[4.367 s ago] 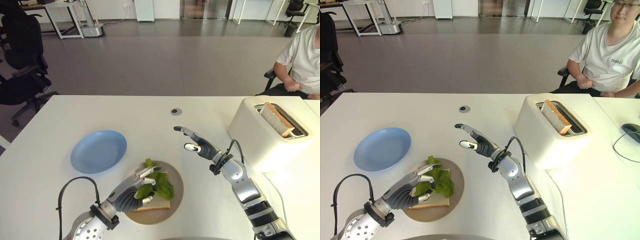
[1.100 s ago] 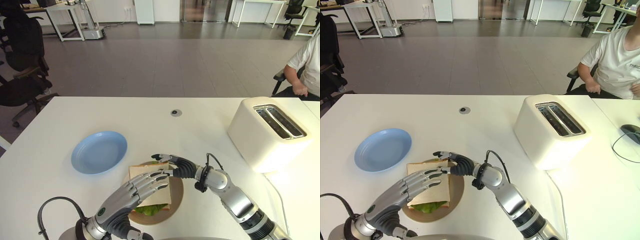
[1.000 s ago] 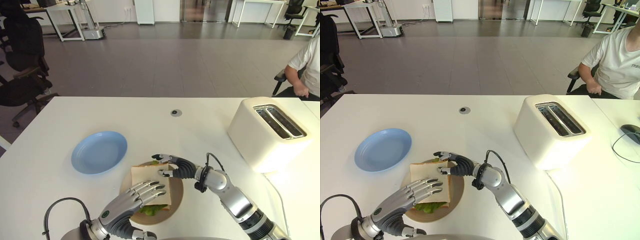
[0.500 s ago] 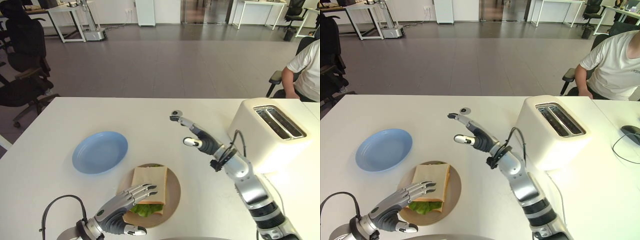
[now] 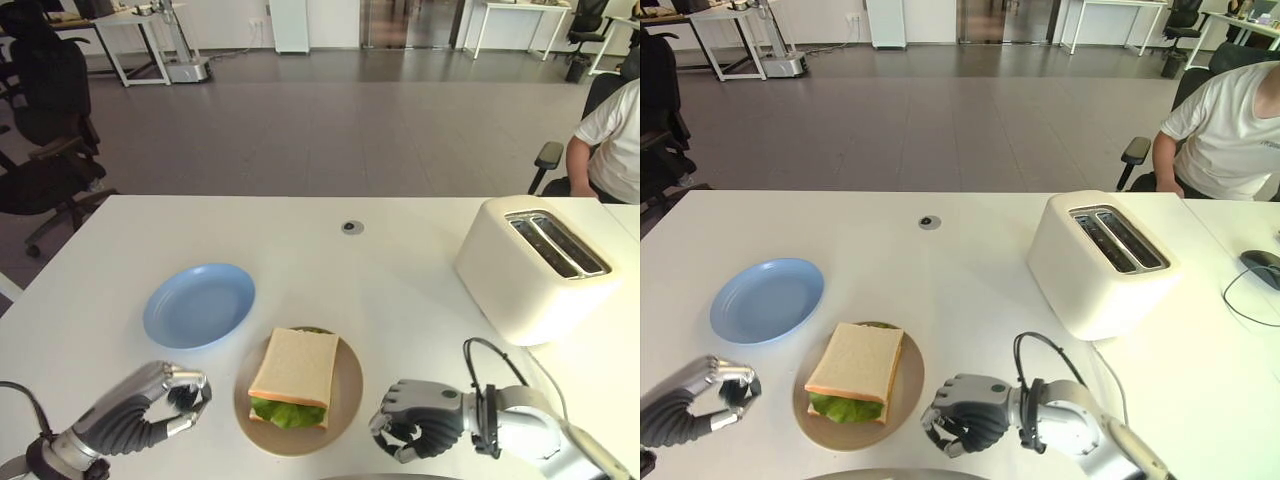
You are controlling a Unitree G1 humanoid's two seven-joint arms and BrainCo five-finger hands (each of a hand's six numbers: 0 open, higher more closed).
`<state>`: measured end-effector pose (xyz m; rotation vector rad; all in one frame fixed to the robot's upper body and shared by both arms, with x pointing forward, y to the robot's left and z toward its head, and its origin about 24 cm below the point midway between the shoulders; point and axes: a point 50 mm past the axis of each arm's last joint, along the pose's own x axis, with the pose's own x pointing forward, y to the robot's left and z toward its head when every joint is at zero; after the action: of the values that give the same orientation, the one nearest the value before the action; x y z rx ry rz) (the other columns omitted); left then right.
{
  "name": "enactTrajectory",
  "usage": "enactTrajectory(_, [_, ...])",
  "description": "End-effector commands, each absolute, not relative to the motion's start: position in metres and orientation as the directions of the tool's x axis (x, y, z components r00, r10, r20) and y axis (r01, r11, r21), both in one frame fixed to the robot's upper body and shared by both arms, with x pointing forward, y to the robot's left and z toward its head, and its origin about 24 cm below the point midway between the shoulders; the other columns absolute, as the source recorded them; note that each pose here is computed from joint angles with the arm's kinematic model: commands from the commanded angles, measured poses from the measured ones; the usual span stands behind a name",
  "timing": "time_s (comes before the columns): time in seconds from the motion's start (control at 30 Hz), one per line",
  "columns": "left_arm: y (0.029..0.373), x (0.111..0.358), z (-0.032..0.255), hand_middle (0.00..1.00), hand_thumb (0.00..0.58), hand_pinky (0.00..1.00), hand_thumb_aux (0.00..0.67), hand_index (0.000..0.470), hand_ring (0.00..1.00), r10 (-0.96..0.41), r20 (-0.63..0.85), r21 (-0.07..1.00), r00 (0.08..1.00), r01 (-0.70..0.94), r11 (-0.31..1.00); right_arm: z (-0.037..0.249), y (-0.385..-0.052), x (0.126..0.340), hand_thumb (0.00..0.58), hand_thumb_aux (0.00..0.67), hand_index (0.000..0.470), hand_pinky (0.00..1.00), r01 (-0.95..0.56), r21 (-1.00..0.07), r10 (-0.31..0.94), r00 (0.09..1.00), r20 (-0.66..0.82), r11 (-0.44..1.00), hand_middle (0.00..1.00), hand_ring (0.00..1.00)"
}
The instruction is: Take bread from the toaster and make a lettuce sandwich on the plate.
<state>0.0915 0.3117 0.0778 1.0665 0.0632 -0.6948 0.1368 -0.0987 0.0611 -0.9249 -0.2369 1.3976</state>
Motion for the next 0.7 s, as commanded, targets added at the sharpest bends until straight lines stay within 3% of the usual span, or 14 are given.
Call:
enactTrajectory(0.03, [0.313, 0.079, 0.043, 1.0, 0.58, 1.0, 0.67, 0.47, 1.0, -0.481, -0.602, 0.652, 0.637, 0.74, 0.163, 0.035, -0.091, 0.132, 0.58, 0.67, 0.47, 1.0, -0.798, -0.587, 0.88, 0.176, -0.442, -0.135, 1.0, 1.0])
enactTrajectory(0.13, [0.29, 0.09, 0.028, 1.0, 0.58, 1.0, 0.67, 0.47, 1.0, -0.532, -0.589, 0.658, 0.609, 0.743, 0.122, 0.024, -0.086, 0.135, 0.58, 0.67, 0.47, 0.97, -0.811, -0.573, 0.857, 0.209, -0.471, -0.118, 0.97, 0.97])
enactTrajectory(0.2, [0.265, 0.111, 0.023, 1.0, 0.58, 1.0, 0.67, 0.47, 1.0, -0.581, -0.516, 0.716, 0.629, 0.689, 0.111, 0.01, -0.092, 0.142, 0.58, 0.67, 0.47, 0.97, -0.83, -0.554, 0.801, 0.285, -0.527, -0.069, 0.97, 0.97])
enactTrajectory(0.33, [0.227, 0.152, 0.035, 1.0, 0.58, 1.0, 0.67, 0.47, 1.0, -0.64, -0.346, 0.839, 0.686, 0.532, 0.117, 0.001, -0.104, 0.159, 0.58, 0.67, 0.47, 0.98, -0.829, -0.557, 0.727, 0.412, -0.549, 0.05, 0.98, 0.98])
enactTrajectory(0.43, [0.201, 0.187, 0.04, 1.0, 0.58, 1.0, 0.67, 0.47, 1.0, -0.676, -0.26, 0.882, 0.69, 0.455, 0.125, 0.007, -0.11, 0.192, 0.58, 0.67, 0.47, 0.97, -0.759, -0.606, 0.668, 0.582, -0.464, 0.241, 0.97, 0.97])
enactTrajectory(0.47, [0.194, 0.201, 0.038, 1.0, 0.58, 1.0, 0.67, 0.47, 1.0, -0.674, -0.237, 0.889, 0.7, 0.436, 0.14, 0.011, -0.111, 0.212, 0.58, 0.67, 0.47, 0.89, -0.709, -0.628, 0.638, 0.651, -0.41, 0.32, 0.89, 0.89])
enactTrajectory(0.57, [0.175, 0.238, 0.034, 1.0, 0.58, 1.0, 0.67, 0.47, 1.0, -0.66, -0.213, 0.902, 0.72, 0.405, 0.151, 0.029, -0.107, 0.256, 0.58, 0.67, 0.47, 0.91, -0.607, -0.64, 0.599, 0.753, -0.272, 0.472, 0.91, 0.91])
enactTrajectory(0.63, [0.17, 0.257, 0.035, 1.0, 0.58, 1.0, 0.67, 0.47, 1.0, -0.642, -0.183, 0.912, 0.744, 0.373, 0.171, 0.035, -0.104, 0.273, 0.574, 0.604, 0.424, 0.91, -0.554, -0.661, 0.578, 0.787, -0.217, 0.506, 0.91, 0.91])
enactTrajectory(0.67, [0.17, 0.261, 0.036, 1.0, 0.58, 1.0, 0.67, 0.47, 1.0, -0.634, -0.166, 0.915, 0.756, 0.357, 0.186, 0.036, -0.102, 0.278, 0.548, 0.512, 0.359, 0.9, -0.54, -0.666, 0.576, 0.793, -0.198, 0.515, 0.9, 0.9])
enactTrajectory(0.7, [0.171, 0.263, 0.038, 1.0, 0.58, 1.0, 0.67, 0.47, 1.0, -0.629, -0.143, 0.918, 0.764, 0.34, 0.204, 0.039, -0.1, 0.28, 0.55, 0.518, 0.363, 0.89, -0.535, -0.663, 0.584, 0.792, -0.178, 0.523, 0.89, 0.89])
